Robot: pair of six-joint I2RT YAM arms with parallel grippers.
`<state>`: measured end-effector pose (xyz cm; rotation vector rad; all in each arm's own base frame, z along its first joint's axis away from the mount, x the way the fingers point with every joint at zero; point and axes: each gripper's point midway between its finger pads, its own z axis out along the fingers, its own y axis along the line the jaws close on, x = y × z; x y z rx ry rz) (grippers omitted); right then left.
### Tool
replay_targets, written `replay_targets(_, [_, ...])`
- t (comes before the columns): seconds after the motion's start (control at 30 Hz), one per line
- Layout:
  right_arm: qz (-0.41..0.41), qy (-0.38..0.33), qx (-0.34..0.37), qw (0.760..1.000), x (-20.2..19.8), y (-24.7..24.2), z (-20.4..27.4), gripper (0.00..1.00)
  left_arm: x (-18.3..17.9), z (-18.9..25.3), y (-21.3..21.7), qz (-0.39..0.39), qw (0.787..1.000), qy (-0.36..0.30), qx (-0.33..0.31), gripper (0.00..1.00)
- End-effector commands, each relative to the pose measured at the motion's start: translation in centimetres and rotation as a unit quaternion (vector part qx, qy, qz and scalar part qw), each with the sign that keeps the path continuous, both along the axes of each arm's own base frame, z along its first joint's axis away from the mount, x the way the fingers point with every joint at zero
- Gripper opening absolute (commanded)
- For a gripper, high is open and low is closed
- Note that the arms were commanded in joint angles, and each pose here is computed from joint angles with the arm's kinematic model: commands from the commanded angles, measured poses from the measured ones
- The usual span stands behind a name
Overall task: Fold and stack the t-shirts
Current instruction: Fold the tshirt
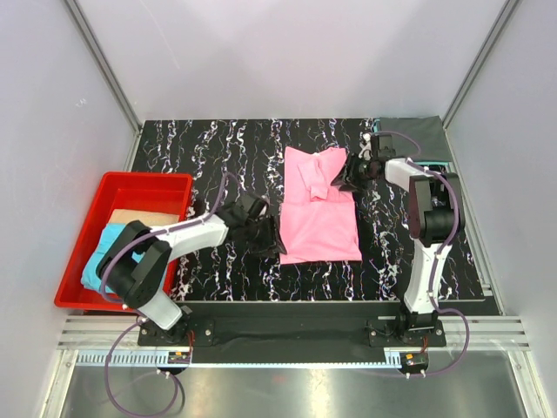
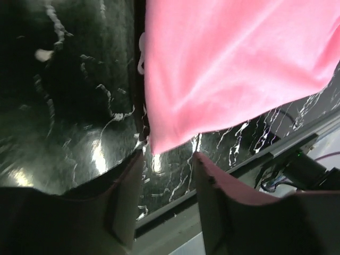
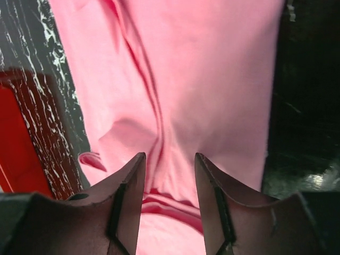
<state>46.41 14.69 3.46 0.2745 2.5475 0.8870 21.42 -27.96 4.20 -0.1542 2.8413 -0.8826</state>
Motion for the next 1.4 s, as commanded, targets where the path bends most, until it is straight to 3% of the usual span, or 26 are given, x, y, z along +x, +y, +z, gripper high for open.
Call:
replay_targets(0.0, [0.015,-0.012,-0.002,1.0,0.7,0.9,2.6,0.49,4.2,4.3,0.6,0.028,0.996,-0.082,0.023,0.49])
replay_targets(0.17, [0.018,0.003,-0.019,1.0,0.2,1.1,3.8,0.46,11.5,6.6,1.1,0.031,0.99,-0.134,0.035,0.51])
replay_targets(0.27, [0.021,-0.002,-0.034,0.999,0.4,1.8,4.1,0.47,14.8,5.3,1.0,0.024,0.992,-0.121,0.033,0.51])
replay_targets(0.33, [0.03,0.007,-0.038,0.999,0.2,2.6,3.8,0.47,15.2,2.8,0.9,0.01,0.996,-0.079,0.041,0.51])
replay_targets(0.5, [0.032,0.015,-0.051,0.998,-0.3,2.7,3.7,0.48,17.0,1.2,-0.4,-0.021,0.996,-0.073,0.037,0.5])
replay_targets(0.6, [0.012,0.026,-0.101,0.995,-1.2,0.7,4.1,0.53,17.4,0.1,-0.5,-0.031,0.996,-0.063,0.048,0.5])
replay_targets(0.73, [-0.004,0.022,-0.13,0.991,-2.4,-1.4,5.6,0.58,17.8,0.2,-1.7,-0.047,0.996,-0.079,0.016,0.48])
replay_targets(0.8, [-0.012,0.024,-0.141,0.99,-3.5,-2.7,6.0,0.59,18.1,0.6,-2.2,-0.054,0.995,-0.087,0.0,0.45])
replay_targets(0.83, [-0.012,0.025,-0.142,0.989,-3.9,-3.1,6.1,0.59,18.1,0.7,-2.4,-0.055,0.995,-0.088,-0.005,0.34])
replay_targets(0.93, [-0.018,0.029,-0.144,0.989,-5.7,-4.5,6.2,0.58,18.4,1.7,-3.0,-0.061,0.993,-0.102,-0.023,0.15])
replay_targets(0.97, [-0.018,0.025,-0.142,0.989,-6.4,-4.8,6.4,0.59,18.5,2.1,-3.1,-0.061,0.992,-0.105,-0.027,0.04])
replay_targets(1.0, [-0.02,0.022,-0.14,0.99,-6.5,-5.3,6.4,0.61,18.7,2.8,-3.3,-0.062,0.991,-0.116,-0.033,0.0])
replay_targets(1.2, [0.014,0.02,-0.103,0.994,-7.4,-4.8,4.0,0.63,20.1,5.0,-3.5,-0.041,0.985,-0.16,-0.05,0.0])
replay_targets(1.37, [0.034,0.013,-0.088,0.995,-6.9,-4.7,2.1,0.58,19.9,4.3,-3.6,-0.034,0.986,-0.154,-0.061,0.0])
